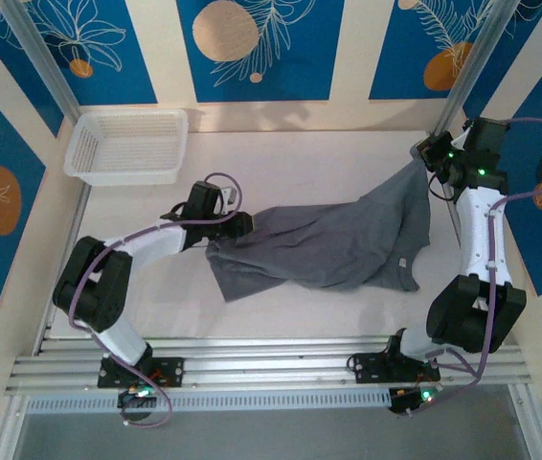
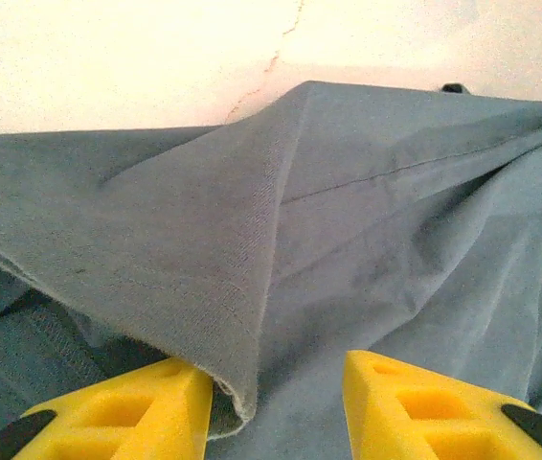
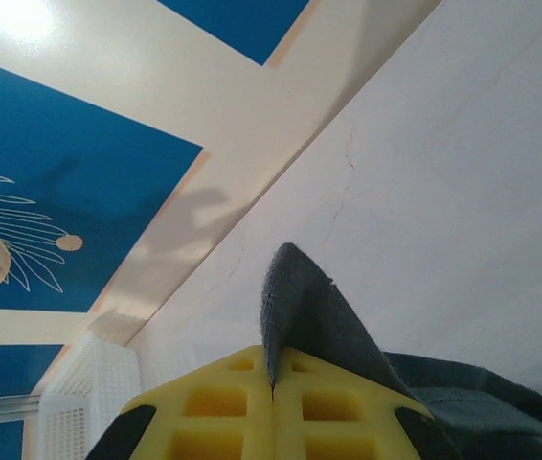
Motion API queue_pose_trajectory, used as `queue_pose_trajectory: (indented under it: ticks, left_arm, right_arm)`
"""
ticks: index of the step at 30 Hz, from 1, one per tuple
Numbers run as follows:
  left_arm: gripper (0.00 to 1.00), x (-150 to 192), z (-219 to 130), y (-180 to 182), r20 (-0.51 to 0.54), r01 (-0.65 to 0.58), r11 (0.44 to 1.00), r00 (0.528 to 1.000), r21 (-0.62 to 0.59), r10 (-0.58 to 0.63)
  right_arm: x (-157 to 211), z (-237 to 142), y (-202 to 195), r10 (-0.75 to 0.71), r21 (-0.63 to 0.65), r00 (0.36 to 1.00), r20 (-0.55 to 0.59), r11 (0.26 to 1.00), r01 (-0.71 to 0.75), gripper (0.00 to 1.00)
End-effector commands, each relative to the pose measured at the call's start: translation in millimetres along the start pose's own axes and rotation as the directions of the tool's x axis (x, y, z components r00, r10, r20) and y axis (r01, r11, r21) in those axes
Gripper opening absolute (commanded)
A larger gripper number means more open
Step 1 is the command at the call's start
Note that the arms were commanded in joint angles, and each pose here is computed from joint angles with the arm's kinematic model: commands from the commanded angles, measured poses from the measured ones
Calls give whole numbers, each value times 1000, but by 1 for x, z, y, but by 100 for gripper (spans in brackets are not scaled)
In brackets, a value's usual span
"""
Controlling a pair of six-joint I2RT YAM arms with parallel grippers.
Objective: Fold the inside-out t-shirt
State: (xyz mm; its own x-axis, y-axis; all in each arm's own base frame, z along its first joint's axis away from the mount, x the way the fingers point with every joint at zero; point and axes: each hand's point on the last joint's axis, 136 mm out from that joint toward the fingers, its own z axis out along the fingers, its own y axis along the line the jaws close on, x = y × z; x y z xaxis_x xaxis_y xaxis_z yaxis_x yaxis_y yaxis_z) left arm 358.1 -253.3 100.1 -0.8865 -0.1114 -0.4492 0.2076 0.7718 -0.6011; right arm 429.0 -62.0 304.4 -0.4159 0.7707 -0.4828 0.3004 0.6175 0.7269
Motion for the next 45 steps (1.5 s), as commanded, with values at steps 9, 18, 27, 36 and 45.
queue_pose_trajectory:
  ticks: [9,18,27,36,45]
  left_arm:
    - [33,10,20,-7,-72,-12,1000,997,15,13]
    - [15,3,6,-20,-53,-38,999,998,-1,38]
    - [42,6,6,-37,-51,16,996,999,92,-12]
    - [52,22,11,-10,-27,-68,994,997,-90,65]
    - [50,29,26,-2,50,-255,962,964,-98,261]
  right_arm:
    - [3,-7,11,-31,-33,1000,-2,999,31,0]
    - [2,-7,10,-29,-31,1000,0,999,29,0]
    - [1,-9,11,-27,-35,1000,1,999,27,0]
    - [1,-11,10,-22,-36,1000,3,999,22,0]
    - [1,-11,8,-21,-33,1000,1,999,21,0]
